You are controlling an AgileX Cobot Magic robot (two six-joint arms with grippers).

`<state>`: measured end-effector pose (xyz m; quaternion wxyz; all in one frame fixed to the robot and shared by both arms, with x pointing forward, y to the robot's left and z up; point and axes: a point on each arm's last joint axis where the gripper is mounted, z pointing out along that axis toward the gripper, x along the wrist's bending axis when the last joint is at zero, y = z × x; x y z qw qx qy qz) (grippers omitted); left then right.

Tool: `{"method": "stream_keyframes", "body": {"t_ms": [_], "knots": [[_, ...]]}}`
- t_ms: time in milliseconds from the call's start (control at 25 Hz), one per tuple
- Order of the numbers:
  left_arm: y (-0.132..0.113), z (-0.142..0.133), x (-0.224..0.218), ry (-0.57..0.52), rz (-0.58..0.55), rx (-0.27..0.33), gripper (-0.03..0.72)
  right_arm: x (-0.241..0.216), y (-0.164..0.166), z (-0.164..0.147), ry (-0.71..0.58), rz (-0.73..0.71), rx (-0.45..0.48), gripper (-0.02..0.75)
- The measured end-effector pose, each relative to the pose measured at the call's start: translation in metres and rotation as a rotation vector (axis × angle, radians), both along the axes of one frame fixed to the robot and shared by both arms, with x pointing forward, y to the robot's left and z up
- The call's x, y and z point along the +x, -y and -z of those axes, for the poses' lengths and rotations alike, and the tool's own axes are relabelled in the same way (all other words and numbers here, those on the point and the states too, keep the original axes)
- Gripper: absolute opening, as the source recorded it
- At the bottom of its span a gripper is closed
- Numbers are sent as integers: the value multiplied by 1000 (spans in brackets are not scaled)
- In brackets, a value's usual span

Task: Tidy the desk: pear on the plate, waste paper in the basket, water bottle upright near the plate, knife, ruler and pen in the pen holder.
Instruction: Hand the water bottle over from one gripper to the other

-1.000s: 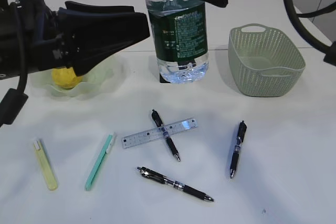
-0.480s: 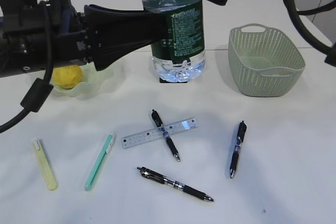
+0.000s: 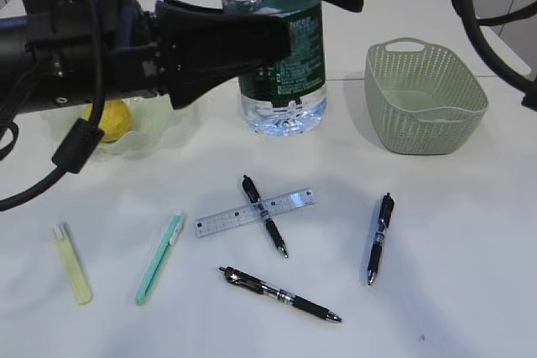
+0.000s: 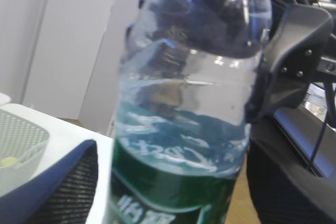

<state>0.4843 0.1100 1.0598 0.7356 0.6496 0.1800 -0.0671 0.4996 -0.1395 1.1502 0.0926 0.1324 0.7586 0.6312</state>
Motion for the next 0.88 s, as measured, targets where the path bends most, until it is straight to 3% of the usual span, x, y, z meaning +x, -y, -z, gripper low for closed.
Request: {"method": "stream_keyframes", "body": {"t_ms": [280, 600, 880], "knots": [[14, 7, 1, -17, 14, 36, 645, -1, 0, 0, -1, -14, 1, 405], [19, 1, 9, 4, 17, 21, 647, -1, 0, 0, 1, -17, 2, 405], [20, 0, 8, 13, 27, 25, 517, -1, 0, 0, 2, -13, 2, 405]]}}
